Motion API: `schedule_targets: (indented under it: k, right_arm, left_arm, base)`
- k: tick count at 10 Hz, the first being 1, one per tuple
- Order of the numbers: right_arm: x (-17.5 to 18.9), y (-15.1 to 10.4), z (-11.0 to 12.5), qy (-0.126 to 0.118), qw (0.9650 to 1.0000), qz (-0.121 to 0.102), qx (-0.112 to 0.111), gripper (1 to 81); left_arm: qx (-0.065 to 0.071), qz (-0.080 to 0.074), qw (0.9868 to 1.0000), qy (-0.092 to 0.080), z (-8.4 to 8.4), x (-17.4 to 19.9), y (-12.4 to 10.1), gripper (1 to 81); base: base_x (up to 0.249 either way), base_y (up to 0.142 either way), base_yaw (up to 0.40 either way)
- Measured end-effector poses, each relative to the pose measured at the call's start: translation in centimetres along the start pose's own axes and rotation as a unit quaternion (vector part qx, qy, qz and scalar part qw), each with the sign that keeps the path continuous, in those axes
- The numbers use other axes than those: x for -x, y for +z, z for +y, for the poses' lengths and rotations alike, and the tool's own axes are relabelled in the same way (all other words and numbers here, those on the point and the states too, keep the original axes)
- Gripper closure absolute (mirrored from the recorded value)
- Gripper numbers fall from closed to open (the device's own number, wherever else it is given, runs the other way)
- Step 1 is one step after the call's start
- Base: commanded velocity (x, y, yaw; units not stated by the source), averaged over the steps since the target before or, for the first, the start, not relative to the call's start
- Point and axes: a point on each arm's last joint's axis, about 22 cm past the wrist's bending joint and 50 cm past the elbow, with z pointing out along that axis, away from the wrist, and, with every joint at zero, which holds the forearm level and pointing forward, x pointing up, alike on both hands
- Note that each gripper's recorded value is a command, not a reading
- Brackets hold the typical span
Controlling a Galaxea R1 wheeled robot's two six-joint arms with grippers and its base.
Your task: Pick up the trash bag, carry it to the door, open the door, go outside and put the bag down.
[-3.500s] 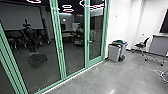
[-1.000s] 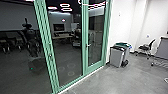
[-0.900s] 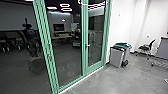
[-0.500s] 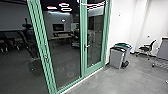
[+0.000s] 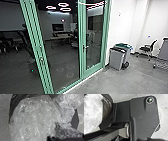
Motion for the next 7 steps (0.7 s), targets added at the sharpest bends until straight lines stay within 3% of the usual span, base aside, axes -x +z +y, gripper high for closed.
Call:
schedule_targets:
  k: [7]
  right_arm:
    - [0.0, 0.01, -0.03, 0.0, 1.0, 0.0, 0.0, 1.0]
  left_arm:
    - [0.001, 0.0, 1.0, 0.0, 0.24, -0.02, 0.05, 81.1]
  base:
    - [0.162, -0.072, 0.0]
